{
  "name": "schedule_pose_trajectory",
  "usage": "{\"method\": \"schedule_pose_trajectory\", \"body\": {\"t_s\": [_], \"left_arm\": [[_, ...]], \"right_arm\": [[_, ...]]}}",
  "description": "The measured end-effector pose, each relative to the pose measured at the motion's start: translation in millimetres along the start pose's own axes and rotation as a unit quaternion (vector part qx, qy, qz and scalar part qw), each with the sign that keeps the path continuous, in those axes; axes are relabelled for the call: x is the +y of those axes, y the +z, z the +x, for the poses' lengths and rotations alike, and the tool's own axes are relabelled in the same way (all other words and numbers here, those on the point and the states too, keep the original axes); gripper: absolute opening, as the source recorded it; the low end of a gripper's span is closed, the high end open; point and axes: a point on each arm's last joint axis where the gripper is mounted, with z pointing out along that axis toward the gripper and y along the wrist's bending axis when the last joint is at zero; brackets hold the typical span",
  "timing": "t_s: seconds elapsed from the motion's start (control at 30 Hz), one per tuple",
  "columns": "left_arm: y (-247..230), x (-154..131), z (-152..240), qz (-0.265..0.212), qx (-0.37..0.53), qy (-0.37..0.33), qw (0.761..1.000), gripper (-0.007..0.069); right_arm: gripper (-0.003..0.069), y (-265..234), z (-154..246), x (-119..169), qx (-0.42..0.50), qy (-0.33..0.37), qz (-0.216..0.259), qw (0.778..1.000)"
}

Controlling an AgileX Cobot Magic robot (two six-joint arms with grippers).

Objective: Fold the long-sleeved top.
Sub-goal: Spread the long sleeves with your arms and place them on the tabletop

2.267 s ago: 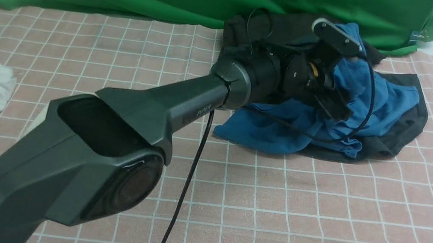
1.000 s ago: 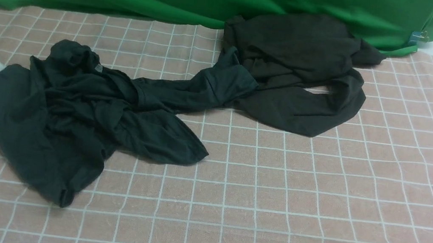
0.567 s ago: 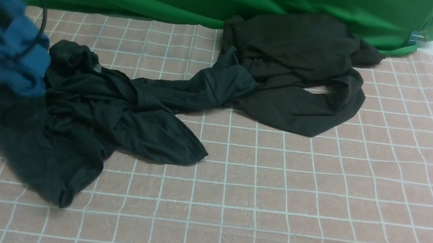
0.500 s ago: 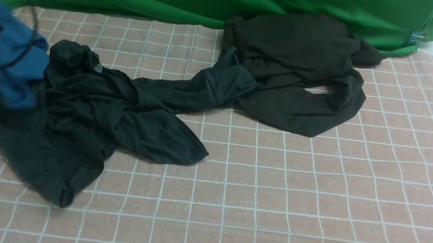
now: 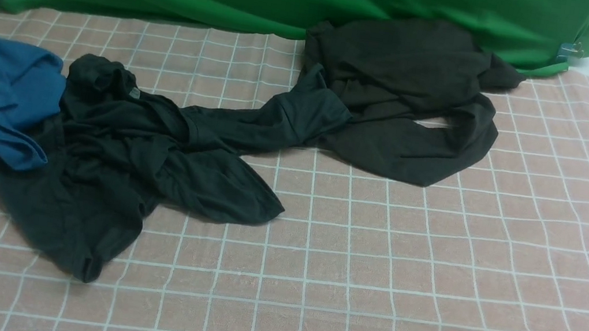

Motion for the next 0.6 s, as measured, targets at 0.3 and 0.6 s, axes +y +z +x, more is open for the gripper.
{"method": "schedule_pose_trajectory", "body": {"t_s": [0.3, 0.6], "left_arm": [[36.7, -144.1, 12.2, 0.196, 0.026, 0.196, 0.96, 0.0679], [125.8, -184.8, 52.8, 0.185, 0.096, 0.224, 0.952, 0.0679]], "right_arm": [[0.0219, 0.0, -2.2, -0.3, -0.012, 0.0, 0.001, 1.0], [0.0219, 0.2, -2.4, 0.7, -0.014, 0.007, -0.004, 1.0]]}}
